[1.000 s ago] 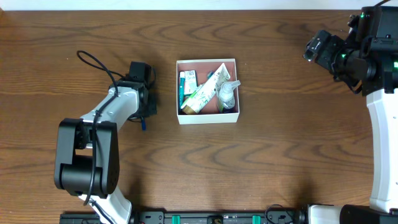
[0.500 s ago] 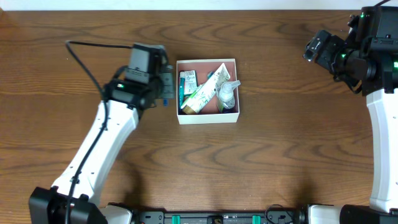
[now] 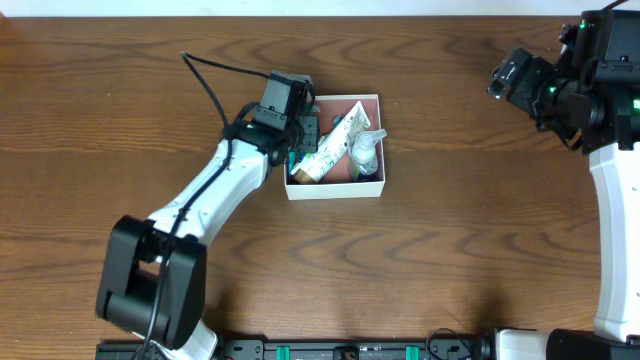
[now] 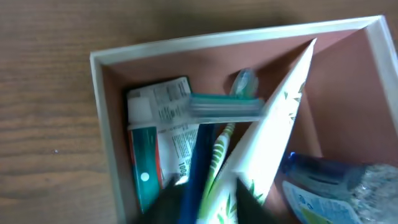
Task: Pack container
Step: 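Lift the razor and lower it into the box, then release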
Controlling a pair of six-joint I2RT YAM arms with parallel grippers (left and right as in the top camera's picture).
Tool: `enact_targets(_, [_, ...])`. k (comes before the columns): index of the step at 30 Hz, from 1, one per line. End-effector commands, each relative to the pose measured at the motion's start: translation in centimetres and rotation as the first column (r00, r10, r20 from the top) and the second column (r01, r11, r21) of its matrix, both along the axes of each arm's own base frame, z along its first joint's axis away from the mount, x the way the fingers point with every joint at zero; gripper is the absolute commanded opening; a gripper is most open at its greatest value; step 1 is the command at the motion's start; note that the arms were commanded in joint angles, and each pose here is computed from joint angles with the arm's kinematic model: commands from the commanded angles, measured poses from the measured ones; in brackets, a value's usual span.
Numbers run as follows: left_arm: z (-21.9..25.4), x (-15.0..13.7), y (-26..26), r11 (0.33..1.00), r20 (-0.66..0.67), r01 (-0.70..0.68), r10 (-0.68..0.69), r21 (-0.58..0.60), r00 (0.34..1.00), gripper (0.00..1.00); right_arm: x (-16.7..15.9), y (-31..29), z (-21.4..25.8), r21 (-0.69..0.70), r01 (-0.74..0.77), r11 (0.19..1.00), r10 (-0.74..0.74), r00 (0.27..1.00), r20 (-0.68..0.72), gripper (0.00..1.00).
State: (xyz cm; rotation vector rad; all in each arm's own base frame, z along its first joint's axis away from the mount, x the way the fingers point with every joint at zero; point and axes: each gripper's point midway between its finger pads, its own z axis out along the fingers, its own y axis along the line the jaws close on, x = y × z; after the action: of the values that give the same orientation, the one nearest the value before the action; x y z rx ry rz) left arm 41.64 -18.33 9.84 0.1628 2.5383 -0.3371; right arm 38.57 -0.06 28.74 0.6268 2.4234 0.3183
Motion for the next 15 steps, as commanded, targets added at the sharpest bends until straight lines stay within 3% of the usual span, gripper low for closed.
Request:
enact_targets(1, [1.6,-0.1,-0.1,0.999,0.019,-0.020,0.021,-0.034,1.000,0.71,0.1,-0.1,0.1,0.009,0.006,1.000,-0.006,1.000,0.001,0.99])
enact_targets(8, [10.4,-0.6,2.1,0.995,0.201,-0.066,0.081,-0.079,0.976,0.95,0.1,-0.1,0.1,0.009,0.006,1.000,-0.006,1.000,0.001,0.99])
enact_targets(15, [18.4,-3.3,7.6,0.976,0.368,-0.203,0.218,-0.078,0.904,0.98,0.1,0.0,0.1,0.009,0.005,1.000,-0.005,1.000,0.001,0.99])
